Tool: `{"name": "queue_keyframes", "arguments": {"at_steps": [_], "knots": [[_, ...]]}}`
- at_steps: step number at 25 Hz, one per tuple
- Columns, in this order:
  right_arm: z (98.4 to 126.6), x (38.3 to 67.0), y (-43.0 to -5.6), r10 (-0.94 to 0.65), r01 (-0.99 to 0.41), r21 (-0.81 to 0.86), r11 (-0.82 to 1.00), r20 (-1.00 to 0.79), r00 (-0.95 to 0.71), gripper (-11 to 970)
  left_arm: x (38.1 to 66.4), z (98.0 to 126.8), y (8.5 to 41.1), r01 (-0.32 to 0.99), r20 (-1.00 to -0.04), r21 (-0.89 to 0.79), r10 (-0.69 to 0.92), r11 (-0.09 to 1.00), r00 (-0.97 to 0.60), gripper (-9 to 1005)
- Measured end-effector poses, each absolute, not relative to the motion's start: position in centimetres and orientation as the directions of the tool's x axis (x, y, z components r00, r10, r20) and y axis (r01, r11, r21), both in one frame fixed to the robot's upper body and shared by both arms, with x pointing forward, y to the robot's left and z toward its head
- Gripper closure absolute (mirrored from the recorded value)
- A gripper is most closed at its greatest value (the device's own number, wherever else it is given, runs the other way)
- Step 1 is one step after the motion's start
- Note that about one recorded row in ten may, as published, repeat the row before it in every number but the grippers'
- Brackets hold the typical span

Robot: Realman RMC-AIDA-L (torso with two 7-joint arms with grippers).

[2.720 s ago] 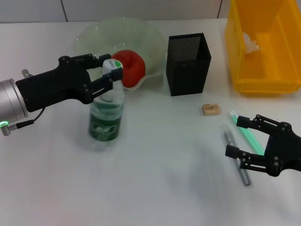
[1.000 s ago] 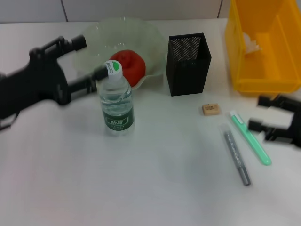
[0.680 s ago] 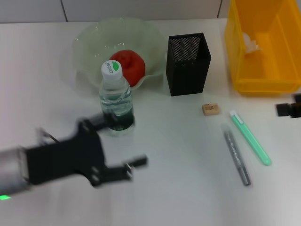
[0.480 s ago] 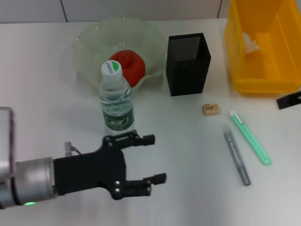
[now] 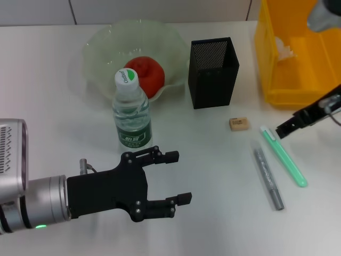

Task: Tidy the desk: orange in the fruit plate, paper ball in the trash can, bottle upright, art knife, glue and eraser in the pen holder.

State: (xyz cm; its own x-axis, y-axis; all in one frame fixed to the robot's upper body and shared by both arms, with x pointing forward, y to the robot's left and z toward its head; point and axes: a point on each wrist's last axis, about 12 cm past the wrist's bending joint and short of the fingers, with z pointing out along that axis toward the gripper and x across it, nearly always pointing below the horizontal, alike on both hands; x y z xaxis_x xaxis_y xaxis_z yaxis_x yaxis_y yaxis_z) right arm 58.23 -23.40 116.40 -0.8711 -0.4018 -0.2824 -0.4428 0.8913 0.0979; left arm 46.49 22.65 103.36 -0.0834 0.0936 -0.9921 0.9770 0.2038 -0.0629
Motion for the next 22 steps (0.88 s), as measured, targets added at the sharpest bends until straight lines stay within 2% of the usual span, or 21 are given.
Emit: {"name": "queue_keyframes", "arguments": {"at_steps": [7, 12, 22], "knots": [[115.2, 59.2, -21.7, -0.424, -0.451, 0.058, 0.891, -0.253, -0.870, 148, 46.5, 103.2, 22.6, 0.975, -0.991, -0.063, 0.101, 0.213, -0.086, 198], [114.5, 59.6, -21.0, -0.439, -0.463, 0.051, 0.885, -0.238, -0.866, 323, 46.4, 103.1, 22.8, 0.974, -0.991, -0.067, 0.102, 0.217, -0.091, 198], [113.6, 60.1, -20.4, -0.446, -0.469, 0.053, 0.882, -0.231, -0.865, 349, 46.4, 103.1, 22.7, 0.974, -0.991, -0.065, 0.103, 0.216, -0.089, 199]]}}
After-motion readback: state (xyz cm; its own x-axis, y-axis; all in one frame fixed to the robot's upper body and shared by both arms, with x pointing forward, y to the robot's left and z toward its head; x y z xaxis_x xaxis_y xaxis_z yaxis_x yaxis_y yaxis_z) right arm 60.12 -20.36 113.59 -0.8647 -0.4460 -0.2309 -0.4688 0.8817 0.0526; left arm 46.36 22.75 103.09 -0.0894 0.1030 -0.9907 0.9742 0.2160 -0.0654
